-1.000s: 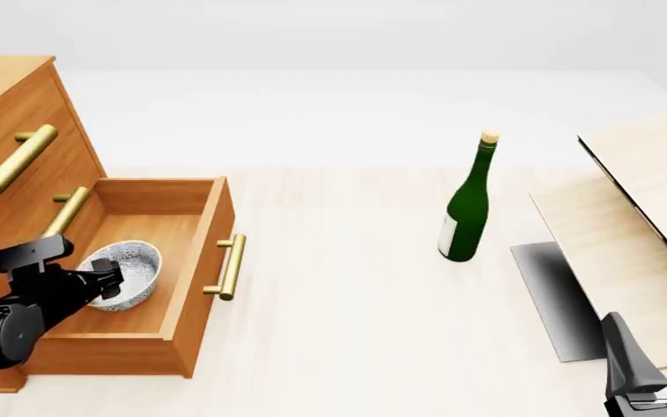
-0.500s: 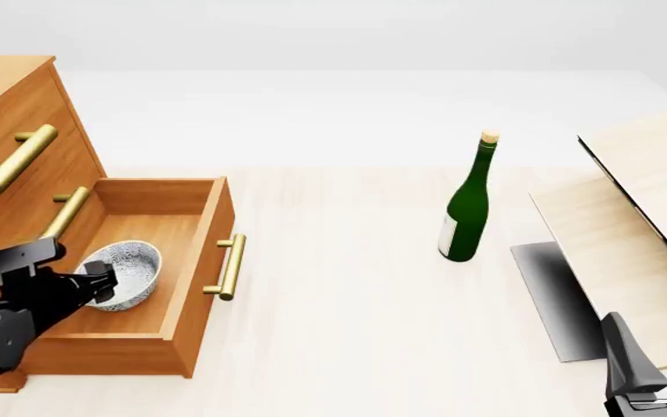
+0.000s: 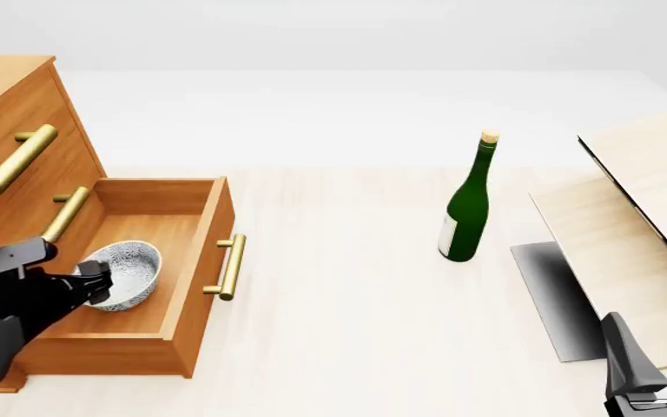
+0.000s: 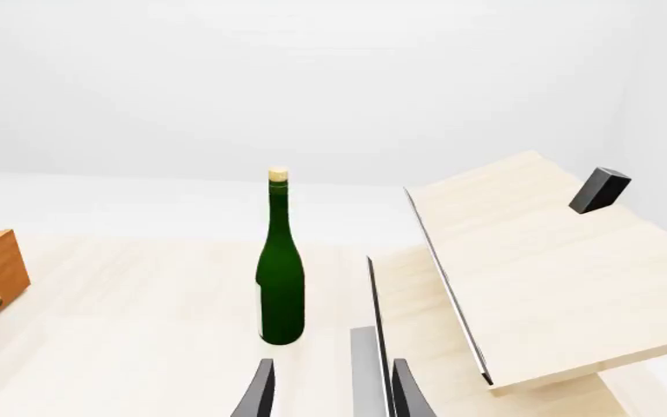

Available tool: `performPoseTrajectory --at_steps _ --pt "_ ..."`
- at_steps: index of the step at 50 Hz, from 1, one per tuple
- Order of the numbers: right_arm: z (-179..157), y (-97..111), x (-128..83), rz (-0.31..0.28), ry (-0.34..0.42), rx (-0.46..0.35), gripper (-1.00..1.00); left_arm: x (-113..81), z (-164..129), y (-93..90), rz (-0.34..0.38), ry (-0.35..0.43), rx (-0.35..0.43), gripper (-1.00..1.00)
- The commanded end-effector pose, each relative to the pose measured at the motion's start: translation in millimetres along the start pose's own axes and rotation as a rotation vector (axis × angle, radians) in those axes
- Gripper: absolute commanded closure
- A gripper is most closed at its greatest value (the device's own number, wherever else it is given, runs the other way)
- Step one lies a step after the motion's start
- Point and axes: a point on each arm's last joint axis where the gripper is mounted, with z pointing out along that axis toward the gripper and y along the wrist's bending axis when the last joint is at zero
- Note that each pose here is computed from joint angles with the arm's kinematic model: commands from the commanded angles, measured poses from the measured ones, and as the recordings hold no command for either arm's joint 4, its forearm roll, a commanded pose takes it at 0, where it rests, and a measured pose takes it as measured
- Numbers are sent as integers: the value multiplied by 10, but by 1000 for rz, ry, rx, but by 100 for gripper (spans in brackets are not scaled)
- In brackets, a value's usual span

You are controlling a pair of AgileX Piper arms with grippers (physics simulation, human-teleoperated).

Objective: Put the bowl in the bottom drawer of the cabinet and close it.

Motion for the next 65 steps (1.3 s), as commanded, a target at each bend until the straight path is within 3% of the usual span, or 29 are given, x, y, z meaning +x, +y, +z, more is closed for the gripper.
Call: performPoseTrajectory --at_steps 1,26,65 --pt "0 0 0 -4 0 0 -100 -39 -163 -57 23 -35 26 -100" --pt "0 0 0 -5 -1 0 -100 -101 -469 -197 49 -84 94 -100" --pt "0 0 -1 -6 -1 0 -100 -87 -814 -533 93 -72 277 -100"
